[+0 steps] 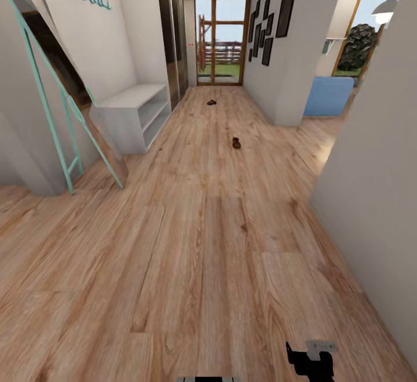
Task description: Pick up the two gym shoes and the two sandals from the corridor floor and place them onto the hallstand (shoe rack) in the corridor, making sure they are on the rack and not on the floor. Arrange them so the two gym shoes are next to each other and the two sandals are next to each other.
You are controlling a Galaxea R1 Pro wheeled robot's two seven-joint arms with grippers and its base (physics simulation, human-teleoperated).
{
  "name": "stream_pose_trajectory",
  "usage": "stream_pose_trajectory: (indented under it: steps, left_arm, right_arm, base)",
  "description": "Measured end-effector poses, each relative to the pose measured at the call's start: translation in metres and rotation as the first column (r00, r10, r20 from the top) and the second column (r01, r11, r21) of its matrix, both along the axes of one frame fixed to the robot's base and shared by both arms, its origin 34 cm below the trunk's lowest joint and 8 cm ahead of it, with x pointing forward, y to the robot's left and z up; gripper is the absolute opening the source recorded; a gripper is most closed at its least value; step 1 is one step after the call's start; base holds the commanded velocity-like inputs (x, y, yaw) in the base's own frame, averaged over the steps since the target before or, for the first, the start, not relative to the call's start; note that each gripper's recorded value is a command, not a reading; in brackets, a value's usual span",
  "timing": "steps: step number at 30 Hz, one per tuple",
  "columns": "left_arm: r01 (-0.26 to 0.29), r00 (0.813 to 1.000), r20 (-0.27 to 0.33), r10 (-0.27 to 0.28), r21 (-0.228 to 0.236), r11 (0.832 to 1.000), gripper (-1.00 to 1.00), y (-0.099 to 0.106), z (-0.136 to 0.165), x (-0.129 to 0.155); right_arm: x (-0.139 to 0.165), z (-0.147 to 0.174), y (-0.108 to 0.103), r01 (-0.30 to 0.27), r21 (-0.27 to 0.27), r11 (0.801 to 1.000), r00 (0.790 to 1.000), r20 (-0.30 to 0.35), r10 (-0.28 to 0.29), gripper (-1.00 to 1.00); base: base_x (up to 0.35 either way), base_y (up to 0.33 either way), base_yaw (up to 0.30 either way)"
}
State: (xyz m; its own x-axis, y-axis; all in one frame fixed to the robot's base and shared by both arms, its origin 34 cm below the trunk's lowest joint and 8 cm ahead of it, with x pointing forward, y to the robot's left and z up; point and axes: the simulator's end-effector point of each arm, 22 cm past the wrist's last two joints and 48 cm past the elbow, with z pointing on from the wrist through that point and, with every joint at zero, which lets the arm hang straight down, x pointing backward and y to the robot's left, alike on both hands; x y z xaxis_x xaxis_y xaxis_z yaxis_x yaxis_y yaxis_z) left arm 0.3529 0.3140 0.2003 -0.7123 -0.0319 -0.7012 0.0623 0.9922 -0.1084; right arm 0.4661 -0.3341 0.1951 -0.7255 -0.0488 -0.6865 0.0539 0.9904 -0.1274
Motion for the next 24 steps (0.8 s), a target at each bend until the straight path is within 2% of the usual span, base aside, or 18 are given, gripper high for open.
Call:
stream_pose_trajectory:
  steps: [24]
  left_arm:
    - [0.000, 1.000, 0.000, 0.000, 0.000, 1.000, 1.00, 0.0001, 0.0000, -0.0001]
  right_arm:
    - [0.0000, 0.0000, 0.0001, 0.001, 0.000, 1.000, 1.000, 0.000, -0.001, 1.00]
  base:
    - [0.339, 0.089, 0.000]
